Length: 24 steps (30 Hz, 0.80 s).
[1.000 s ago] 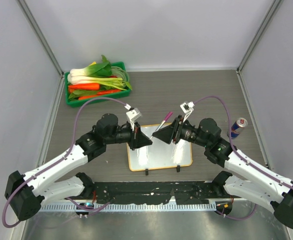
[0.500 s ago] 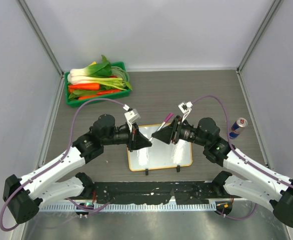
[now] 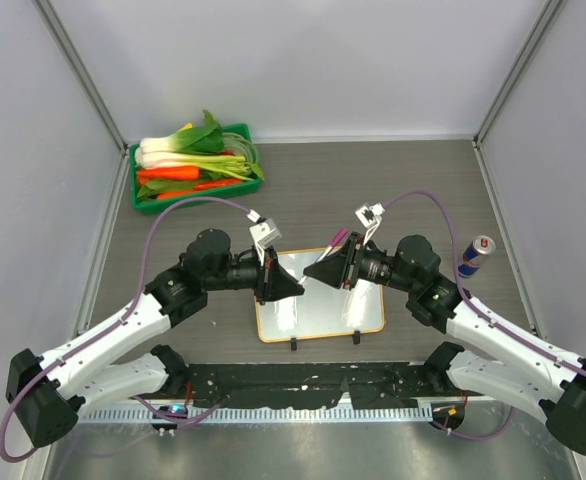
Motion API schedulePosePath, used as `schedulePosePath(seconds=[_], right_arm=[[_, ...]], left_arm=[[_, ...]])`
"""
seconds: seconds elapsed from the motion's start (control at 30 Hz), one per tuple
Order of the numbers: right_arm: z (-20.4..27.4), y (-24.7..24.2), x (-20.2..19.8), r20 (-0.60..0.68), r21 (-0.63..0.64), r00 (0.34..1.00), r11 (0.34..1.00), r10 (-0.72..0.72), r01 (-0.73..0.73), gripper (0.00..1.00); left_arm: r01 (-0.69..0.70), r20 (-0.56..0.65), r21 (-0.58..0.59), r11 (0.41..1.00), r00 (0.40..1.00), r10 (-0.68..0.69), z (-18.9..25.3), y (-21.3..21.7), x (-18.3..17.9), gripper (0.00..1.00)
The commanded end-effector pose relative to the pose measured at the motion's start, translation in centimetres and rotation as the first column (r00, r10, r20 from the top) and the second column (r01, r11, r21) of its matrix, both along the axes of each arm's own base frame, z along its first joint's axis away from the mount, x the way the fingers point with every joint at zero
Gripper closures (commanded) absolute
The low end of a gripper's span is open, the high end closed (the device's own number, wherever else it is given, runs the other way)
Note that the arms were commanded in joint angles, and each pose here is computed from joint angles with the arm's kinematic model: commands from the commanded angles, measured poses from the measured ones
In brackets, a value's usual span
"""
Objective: Write a sentence on the whiteboard
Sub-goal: Pass from the left arm to the right
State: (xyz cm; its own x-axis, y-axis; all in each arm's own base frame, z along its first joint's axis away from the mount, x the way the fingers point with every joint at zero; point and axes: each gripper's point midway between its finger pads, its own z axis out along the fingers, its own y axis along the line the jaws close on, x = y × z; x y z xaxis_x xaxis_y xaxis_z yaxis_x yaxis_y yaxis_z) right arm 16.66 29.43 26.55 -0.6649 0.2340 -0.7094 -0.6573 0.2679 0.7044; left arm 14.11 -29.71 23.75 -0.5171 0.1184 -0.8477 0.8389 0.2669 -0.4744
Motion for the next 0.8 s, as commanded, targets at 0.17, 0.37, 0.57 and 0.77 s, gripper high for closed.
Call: schedulePosePath(seconds=[0.17,0.37,0.57,0.77], right_arm=[[2.0,0.4,-0.6,0.056,0.054,0.998,0.998,0.041,-0.044,0.99],[1.9,0.0,-0.7,0.07,0.055,0.997,0.998,0.025,-0.029,0.99],[1.1,-0.6,-0.2,0.063,0.033,0.998,0.999,-0.025,0.022,0.99],[-0.2,-1.9,1.4,0.064,-0.022,0.987,0.989,-0.144,0.146,0.99]], left_arm=[[0.016,0.029,-0.036,0.999,0.999,-0.015,1.2,-0.1,-0.4,1.0],[-0.04,0.035,-0.021,0.999,0.999,0.041,0.8,0.6,0.2,0.96],[-0.14,0.034,-0.024,0.99,0.989,0.141,1.4,1.4,1.2,0.21],[-0.274,0.008,0.02,0.961,0.962,0.274,0.7,2.4,3.0,0.12]])
